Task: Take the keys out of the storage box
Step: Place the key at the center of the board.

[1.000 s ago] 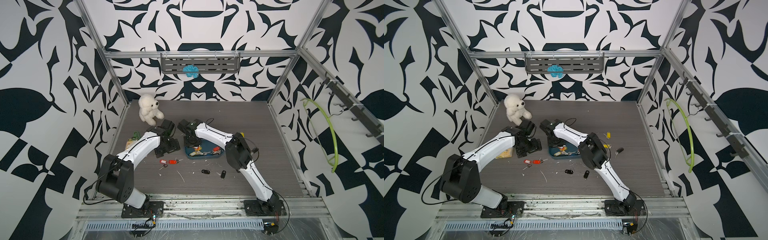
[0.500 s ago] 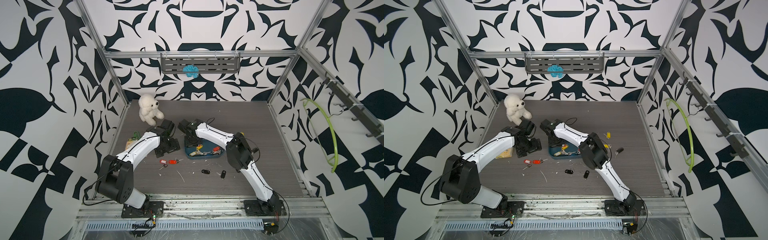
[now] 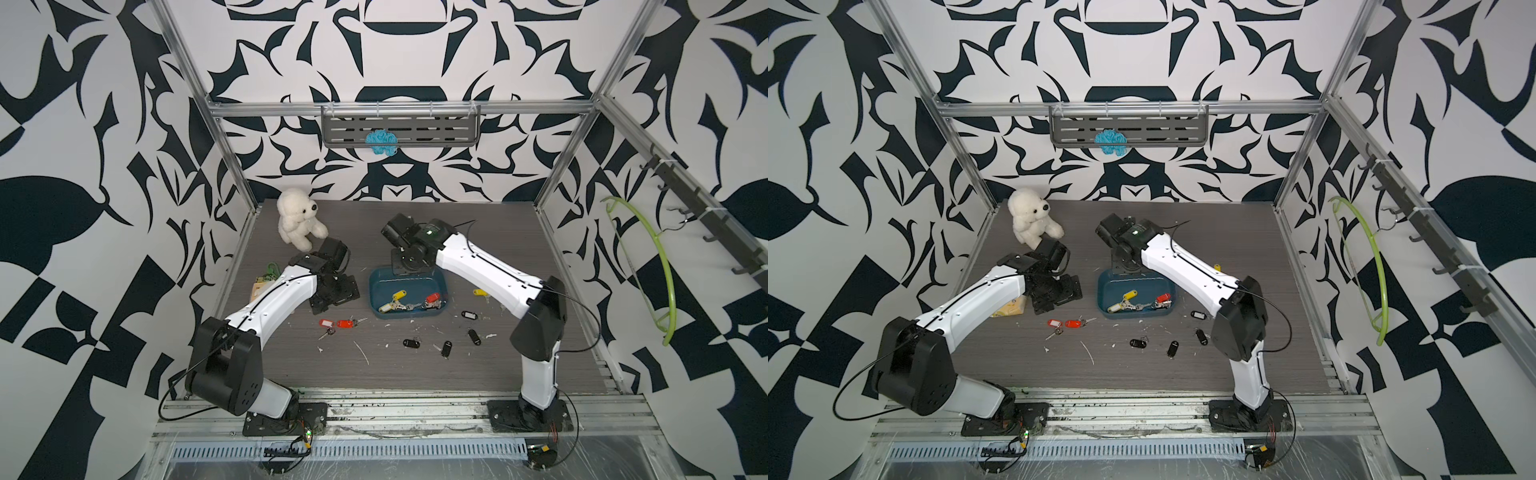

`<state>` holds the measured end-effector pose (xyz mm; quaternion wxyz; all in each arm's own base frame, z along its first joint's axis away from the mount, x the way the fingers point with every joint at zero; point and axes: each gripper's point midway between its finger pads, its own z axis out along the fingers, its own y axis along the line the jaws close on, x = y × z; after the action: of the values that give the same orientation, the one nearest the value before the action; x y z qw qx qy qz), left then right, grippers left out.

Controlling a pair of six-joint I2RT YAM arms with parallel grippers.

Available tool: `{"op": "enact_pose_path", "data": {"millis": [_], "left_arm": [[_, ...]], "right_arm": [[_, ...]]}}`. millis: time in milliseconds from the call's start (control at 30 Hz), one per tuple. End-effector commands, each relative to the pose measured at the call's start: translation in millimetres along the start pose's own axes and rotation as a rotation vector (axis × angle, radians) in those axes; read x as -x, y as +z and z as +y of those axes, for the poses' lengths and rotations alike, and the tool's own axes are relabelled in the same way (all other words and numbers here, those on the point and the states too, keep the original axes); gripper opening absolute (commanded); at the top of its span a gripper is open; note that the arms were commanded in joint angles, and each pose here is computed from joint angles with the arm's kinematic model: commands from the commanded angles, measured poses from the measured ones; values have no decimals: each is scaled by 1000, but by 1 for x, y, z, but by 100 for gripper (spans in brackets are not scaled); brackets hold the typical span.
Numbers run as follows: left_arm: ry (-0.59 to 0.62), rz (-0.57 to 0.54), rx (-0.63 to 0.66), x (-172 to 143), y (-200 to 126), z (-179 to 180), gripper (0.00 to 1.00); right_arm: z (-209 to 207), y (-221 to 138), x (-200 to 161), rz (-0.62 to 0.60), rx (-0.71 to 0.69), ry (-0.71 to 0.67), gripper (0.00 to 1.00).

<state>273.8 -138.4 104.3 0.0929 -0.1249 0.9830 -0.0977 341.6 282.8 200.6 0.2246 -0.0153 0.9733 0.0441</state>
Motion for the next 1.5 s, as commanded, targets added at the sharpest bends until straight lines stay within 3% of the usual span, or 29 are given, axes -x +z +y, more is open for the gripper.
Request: {"op": "enact_pose_path", "data": {"millis": [0,367,633,1067,1100,1200,1233,1333,1467], "left_arm": [[27,-6,-19,-1,-12,-12,89],[167,-24,-2,5,-25,-62,89],[203,-17,-17,2,-23,-87,89],[260,3,-30,0,-17,-122,88],[263,8,-30,-1,-16,-123,88],[269,27,-30,-2,-12,-126,89],[271,34,-29,-2,-9,-127,89],[280,53,-28,-4,-4,-130,91],[298,72,-18,-3,3,-134,93]], "right_arm": [[-61,-14,5,-18,-119,59,0],[-243,13,-22,31,-221,410,0],[-298,63,-20,91,-182,563,0],[-313,124,-17,162,-159,605,0],[-313,126,-18,164,-159,604,4],[-314,126,-19,173,-157,606,43],[-314,125,-18,172,-153,605,51],[-313,114,-16,155,-155,606,60],[-310,86,-12,105,-144,612,60]]}}
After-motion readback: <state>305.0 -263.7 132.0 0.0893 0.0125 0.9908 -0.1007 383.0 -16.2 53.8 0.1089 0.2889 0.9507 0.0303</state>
